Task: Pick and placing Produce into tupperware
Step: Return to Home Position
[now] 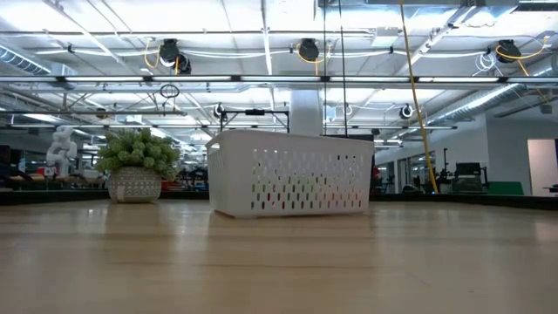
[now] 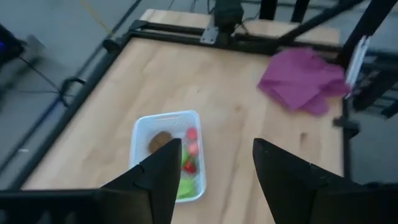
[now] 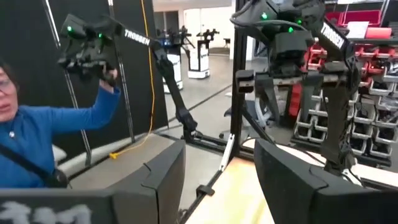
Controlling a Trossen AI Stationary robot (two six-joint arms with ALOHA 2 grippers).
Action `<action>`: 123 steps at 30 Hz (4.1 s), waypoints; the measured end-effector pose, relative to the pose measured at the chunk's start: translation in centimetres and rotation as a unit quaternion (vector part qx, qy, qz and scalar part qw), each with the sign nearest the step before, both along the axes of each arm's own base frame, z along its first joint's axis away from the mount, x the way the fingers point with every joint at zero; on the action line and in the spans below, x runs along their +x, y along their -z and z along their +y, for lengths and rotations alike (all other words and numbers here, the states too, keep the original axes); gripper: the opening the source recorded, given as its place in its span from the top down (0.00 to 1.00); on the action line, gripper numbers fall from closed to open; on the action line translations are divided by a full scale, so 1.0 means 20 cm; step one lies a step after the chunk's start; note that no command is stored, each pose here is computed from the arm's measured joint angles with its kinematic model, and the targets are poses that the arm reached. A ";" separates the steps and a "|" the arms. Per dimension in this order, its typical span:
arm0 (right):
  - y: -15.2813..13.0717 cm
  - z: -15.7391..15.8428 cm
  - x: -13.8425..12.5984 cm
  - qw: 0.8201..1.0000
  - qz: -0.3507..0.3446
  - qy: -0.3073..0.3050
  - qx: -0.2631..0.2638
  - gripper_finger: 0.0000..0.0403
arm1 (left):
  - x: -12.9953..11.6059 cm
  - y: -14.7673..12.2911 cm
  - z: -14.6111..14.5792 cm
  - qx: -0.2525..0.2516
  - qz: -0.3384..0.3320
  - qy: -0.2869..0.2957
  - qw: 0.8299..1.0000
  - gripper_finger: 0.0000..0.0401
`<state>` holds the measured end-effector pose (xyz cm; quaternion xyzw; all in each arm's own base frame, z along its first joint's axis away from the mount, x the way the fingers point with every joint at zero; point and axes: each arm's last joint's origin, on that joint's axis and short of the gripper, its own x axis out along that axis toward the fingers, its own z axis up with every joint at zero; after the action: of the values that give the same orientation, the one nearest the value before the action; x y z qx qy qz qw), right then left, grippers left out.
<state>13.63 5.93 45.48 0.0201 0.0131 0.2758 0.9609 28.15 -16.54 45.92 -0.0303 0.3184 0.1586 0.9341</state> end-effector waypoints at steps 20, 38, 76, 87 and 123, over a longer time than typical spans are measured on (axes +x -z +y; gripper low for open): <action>0.08 -0.15 -0.36 0.997 -0.065 0.023 0.024 0.55 | -0.49 0.16 0.07 0.035 -0.045 -0.097 0.994 0.49; 0.52 -0.19 -0.34 0.983 -0.059 0.172 0.017 0.55 | -0.87 0.82 0.34 -0.058 -0.104 -0.128 0.985 0.49; 1.24 -0.31 -0.20 0.913 -0.042 0.402 -0.058 0.55 | -0.52 1.23 0.75 -0.033 -0.127 -0.006 0.991 0.49; 1.25 -0.34 -0.26 0.912 -0.051 0.405 -0.038 0.55 | -0.70 1.09 0.88 -0.023 -0.187 0.010 0.982 0.49; 1.26 -0.34 -0.24 0.919 -0.098 0.382 -0.029 0.55 | -0.91 1.41 0.82 -0.034 -0.284 0.058 0.957 0.49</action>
<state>8.86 -0.83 20.37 -0.0311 -0.0816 -0.1117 0.9899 9.89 -0.14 17.65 -0.0873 0.0465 0.0781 0.9920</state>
